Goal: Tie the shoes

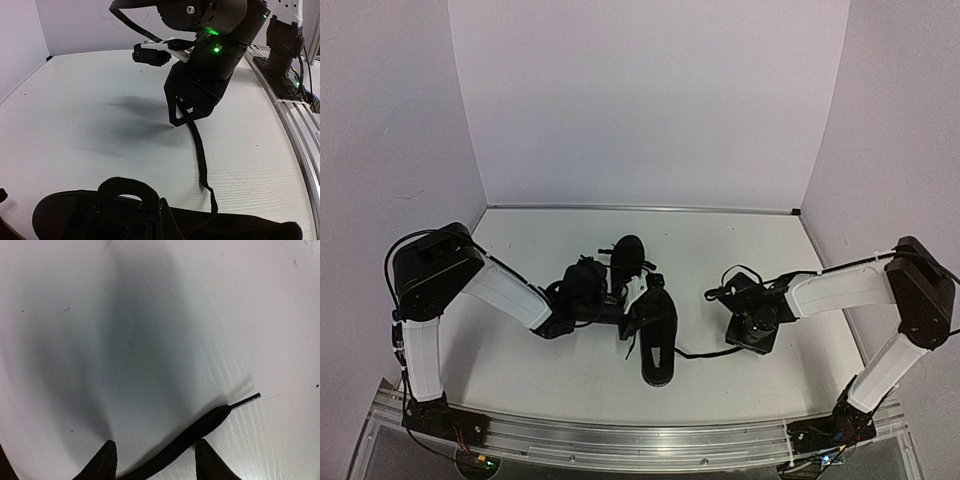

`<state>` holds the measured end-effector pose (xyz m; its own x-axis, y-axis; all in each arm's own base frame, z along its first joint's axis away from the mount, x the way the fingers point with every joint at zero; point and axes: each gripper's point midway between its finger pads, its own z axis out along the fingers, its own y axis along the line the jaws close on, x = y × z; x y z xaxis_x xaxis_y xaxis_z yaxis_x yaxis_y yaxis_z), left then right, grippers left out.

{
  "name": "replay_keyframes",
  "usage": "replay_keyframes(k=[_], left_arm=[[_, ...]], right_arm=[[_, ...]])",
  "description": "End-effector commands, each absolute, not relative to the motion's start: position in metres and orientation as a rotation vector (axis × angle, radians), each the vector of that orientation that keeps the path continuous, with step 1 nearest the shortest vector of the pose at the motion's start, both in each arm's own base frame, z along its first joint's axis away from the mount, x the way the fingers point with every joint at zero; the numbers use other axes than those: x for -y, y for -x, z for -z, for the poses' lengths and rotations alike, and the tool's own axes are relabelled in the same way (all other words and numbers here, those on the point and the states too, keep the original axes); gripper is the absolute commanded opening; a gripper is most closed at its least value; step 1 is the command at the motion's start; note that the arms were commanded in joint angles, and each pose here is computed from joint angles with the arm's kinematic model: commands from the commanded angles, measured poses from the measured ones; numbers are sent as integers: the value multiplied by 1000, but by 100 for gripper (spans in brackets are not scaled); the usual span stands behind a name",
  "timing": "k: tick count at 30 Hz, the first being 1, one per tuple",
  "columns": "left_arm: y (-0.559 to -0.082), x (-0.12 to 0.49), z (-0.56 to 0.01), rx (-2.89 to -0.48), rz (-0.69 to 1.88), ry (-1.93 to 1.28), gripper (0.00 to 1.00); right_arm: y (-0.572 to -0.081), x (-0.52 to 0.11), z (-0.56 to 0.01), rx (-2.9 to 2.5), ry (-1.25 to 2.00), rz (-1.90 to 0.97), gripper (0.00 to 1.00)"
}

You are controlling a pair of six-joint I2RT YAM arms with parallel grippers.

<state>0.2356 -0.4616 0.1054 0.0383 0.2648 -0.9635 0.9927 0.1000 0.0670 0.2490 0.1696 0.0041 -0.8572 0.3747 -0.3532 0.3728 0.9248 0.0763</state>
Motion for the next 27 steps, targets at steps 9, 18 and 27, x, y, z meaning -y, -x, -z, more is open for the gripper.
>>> replay_keyframes(k=[9,18,27], left_arm=[[-226,465,-122,-1281,968,-1373,0],[-219,458,-118,-1266,958,-1406,0],[-216,455,-119,-1235,932,-1427,0]], right_arm=[[-252,-180,12,-2760,-541,-68,5],[-295,-183,-67,-2554,-459,-139,0],[-335,-205,-144,-2425,-216,-179,0]])
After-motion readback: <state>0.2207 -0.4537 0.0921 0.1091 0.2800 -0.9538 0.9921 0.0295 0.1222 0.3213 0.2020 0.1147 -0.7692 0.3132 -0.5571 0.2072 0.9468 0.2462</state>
